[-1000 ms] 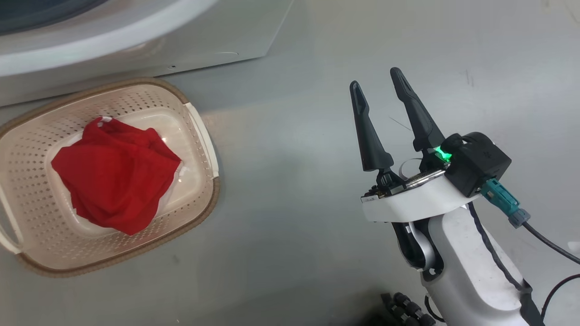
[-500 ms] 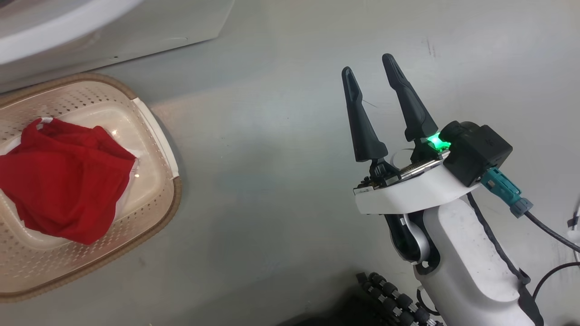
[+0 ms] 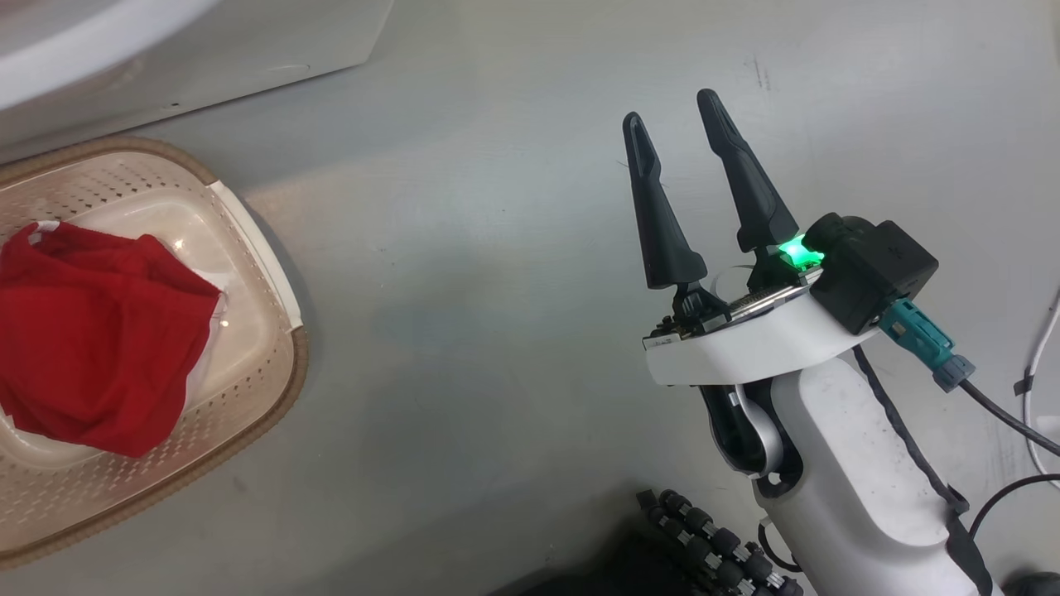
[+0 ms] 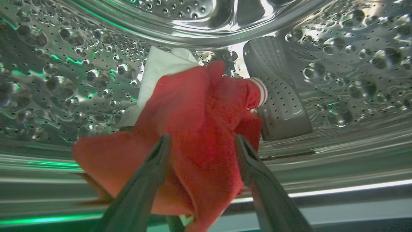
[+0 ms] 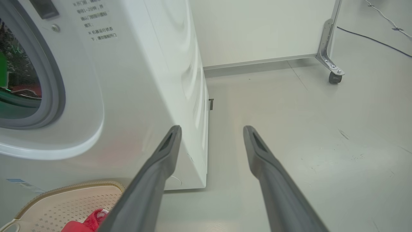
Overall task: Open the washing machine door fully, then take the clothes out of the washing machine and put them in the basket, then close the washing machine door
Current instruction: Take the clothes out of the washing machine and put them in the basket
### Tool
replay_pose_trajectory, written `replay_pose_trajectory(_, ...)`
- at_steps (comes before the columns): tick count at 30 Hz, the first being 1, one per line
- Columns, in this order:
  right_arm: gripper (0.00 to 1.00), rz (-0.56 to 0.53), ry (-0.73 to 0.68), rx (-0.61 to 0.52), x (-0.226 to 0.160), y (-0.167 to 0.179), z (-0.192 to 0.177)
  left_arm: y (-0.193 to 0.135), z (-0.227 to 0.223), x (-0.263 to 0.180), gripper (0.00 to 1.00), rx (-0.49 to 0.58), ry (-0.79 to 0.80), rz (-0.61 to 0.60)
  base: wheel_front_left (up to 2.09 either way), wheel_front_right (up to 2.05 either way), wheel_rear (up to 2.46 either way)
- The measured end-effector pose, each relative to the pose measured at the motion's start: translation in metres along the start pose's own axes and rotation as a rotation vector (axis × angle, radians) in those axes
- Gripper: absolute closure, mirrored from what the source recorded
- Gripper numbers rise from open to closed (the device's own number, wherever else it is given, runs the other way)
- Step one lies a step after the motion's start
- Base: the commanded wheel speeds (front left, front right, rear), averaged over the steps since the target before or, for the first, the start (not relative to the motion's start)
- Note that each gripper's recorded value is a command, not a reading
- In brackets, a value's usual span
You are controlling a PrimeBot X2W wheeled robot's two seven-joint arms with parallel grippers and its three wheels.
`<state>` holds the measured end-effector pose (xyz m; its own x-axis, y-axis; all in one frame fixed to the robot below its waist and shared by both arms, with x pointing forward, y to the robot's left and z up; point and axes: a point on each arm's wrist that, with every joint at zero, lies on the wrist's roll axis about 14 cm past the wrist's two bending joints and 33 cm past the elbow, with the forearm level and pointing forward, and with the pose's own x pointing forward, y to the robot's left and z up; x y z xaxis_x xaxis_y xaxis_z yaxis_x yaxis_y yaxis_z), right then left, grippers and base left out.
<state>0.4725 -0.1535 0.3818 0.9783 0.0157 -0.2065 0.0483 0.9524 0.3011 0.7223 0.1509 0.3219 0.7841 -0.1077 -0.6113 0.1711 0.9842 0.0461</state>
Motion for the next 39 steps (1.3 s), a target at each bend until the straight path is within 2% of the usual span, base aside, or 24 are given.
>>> replay_pose_trajectory(8,0.00,0.000,-0.006,-0.003,0.000,0.000,0.003,0.008,-0.022,0.003,0.00,0.010,0.146,0.025,0.00,0.00,0.00)
replay_pose_trajectory(9,0.00,0.000,-0.007,-0.004,0.001,0.000,0.003,0.008,-0.024,0.002,0.17,0.009,0.163,0.026,0.00,0.00,0.00)
replay_pose_trajectory(11,0.00,0.001,-0.008,-0.004,0.001,0.000,0.003,0.008,-0.023,0.002,0.64,0.008,0.163,0.026,0.00,0.00,0.00)
replay_pose_trajectory(12,0.00,0.000,-0.008,-0.004,0.001,0.000,0.004,0.008,-0.022,0.002,1.00,0.007,0.167,0.027,0.00,0.00,0.00)
replay_pose_trajectory(23,0.00,0.000,-0.018,-0.010,0.003,0.001,0.007,0.006,-0.008,0.003,1.00,-0.017,0.131,0.017,0.00,0.00,0.00)
replay_pose_trajectory(39,0.00,0.014,-0.038,-0.010,0.006,0.005,0.014,-0.005,0.032,-0.005,1.00,-0.230,-0.094,-0.052,0.00,0.00,0.00)
